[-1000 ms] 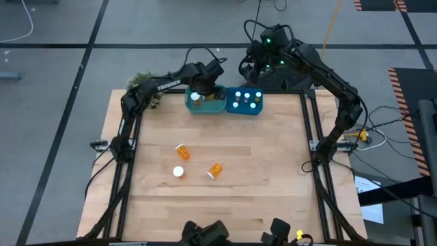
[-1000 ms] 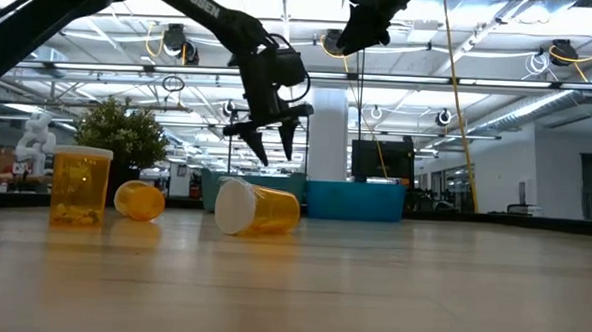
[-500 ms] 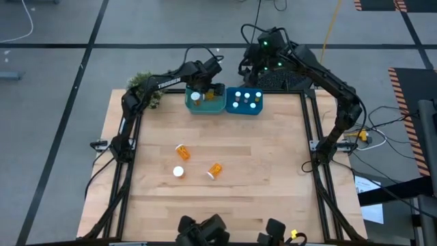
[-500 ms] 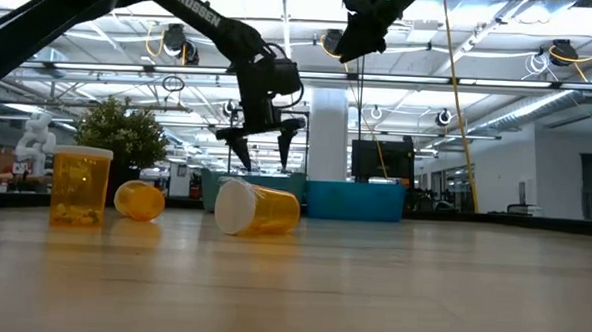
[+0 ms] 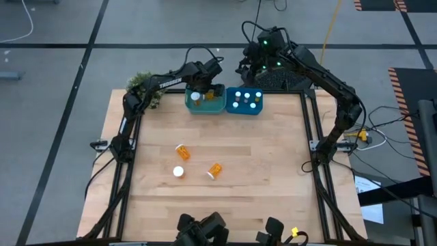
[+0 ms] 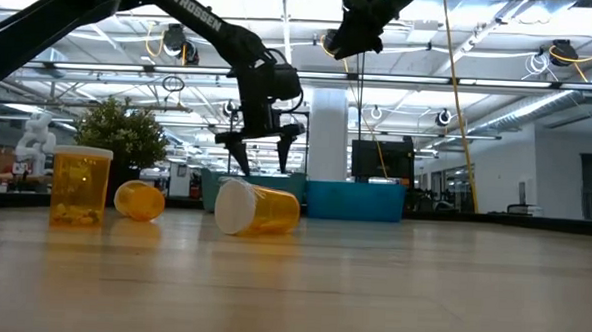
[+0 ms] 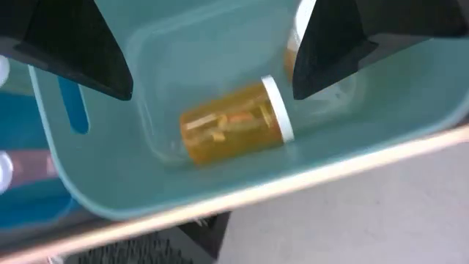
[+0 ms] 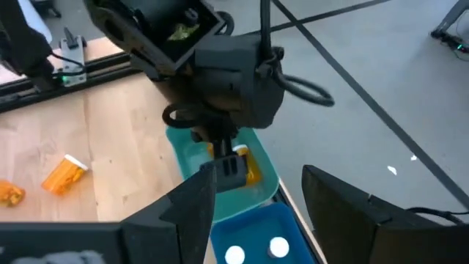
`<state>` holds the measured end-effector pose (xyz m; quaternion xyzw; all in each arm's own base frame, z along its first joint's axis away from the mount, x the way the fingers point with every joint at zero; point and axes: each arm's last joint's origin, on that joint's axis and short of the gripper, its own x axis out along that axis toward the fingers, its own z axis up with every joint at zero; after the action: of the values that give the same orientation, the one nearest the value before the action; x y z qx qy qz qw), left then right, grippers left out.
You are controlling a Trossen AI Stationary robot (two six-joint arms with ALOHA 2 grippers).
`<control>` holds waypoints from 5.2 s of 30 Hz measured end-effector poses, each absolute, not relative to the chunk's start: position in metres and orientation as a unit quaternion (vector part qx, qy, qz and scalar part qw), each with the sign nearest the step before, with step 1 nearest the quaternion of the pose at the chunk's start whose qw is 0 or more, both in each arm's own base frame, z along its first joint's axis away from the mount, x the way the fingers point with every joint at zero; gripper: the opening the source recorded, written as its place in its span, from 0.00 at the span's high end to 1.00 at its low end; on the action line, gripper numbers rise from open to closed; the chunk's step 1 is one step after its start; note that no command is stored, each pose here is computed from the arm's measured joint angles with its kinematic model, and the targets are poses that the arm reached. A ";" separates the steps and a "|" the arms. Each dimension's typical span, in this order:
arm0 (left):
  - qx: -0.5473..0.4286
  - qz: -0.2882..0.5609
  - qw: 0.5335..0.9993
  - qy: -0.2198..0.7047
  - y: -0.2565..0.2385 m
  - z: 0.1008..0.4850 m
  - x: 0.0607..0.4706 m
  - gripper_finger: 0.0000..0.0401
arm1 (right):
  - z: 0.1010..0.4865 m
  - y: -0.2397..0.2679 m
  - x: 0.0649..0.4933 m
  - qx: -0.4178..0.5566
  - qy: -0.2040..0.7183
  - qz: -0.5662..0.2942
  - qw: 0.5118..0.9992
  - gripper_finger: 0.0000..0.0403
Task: Pick and place medicine bottles into bin by pill shape (circle, oval)
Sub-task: Put the large orange capsule bottle into the green bin
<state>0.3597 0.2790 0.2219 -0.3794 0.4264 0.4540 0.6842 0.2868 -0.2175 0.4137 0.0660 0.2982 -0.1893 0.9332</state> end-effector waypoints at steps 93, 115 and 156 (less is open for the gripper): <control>-0.402 0.549 0.627 0.379 0.279 0.178 0.380 0.22 | 0.445 -0.207 0.251 0.022 0.245 -0.101 0.964 0.51; -0.397 0.527 0.657 0.365 0.259 0.213 0.383 0.29 | 0.447 -0.206 0.250 0.020 0.243 -0.101 0.965 0.51; -0.422 0.520 0.620 0.409 0.271 0.178 0.380 0.02 | 0.449 -0.208 0.249 0.014 0.234 -0.106 0.966 0.51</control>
<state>0.3797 0.2706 0.1775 -0.4215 0.4091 0.5198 0.6203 0.2492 -0.2081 0.4486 0.0141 0.2337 -0.1055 0.9665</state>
